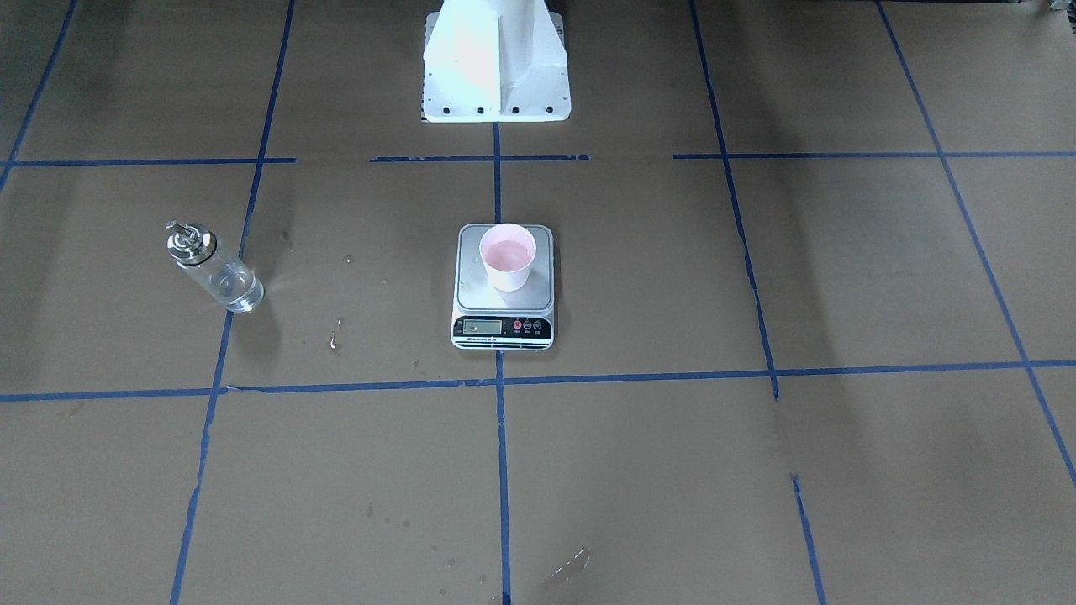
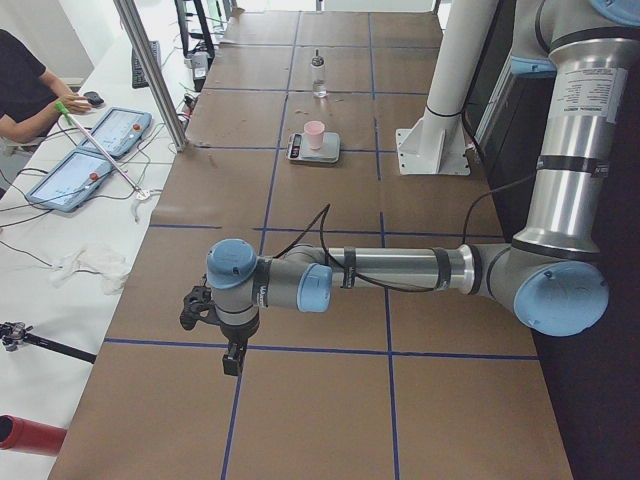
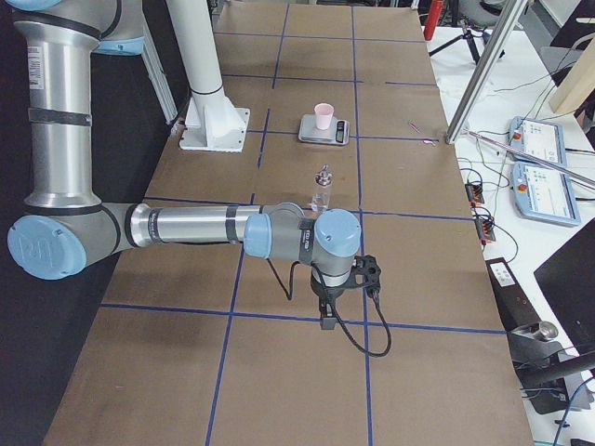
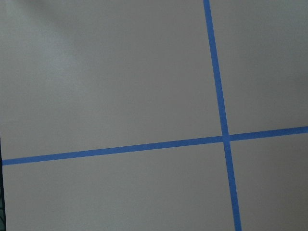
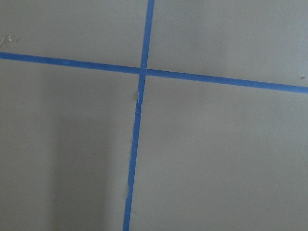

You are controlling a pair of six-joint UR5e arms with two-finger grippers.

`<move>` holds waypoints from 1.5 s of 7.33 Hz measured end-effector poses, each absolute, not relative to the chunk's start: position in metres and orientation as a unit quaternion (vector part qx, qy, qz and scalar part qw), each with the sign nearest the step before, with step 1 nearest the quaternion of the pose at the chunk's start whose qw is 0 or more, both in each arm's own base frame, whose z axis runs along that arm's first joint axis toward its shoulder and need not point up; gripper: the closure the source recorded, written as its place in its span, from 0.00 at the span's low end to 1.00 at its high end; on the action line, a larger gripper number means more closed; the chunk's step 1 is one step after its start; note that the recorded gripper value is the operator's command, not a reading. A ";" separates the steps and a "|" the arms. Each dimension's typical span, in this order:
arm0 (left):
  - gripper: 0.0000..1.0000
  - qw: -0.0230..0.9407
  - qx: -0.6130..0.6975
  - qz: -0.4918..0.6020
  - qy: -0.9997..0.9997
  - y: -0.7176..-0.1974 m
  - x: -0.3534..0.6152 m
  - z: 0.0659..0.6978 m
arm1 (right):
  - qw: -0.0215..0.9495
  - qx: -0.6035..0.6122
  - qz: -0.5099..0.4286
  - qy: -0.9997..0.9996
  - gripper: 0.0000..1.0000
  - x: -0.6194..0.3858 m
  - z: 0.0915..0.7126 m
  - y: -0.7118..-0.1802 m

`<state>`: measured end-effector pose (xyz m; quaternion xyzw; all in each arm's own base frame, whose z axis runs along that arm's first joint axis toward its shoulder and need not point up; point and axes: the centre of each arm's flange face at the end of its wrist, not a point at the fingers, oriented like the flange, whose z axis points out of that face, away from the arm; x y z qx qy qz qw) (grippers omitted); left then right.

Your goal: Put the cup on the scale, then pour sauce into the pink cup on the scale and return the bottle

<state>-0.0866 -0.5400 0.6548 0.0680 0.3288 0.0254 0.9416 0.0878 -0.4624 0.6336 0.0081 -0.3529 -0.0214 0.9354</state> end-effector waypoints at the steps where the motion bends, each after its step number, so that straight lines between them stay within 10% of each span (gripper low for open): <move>1: 0.00 0.942 0.065 0.018 0.330 -0.540 -0.087 0.655 | 0.936 0.009 -0.009 -0.352 0.00 0.088 0.632 -0.465; 11: 0.00 0.934 0.070 -0.006 0.351 -0.545 -0.083 0.640 | 0.902 0.046 0.010 -0.429 0.00 0.077 0.662 -0.470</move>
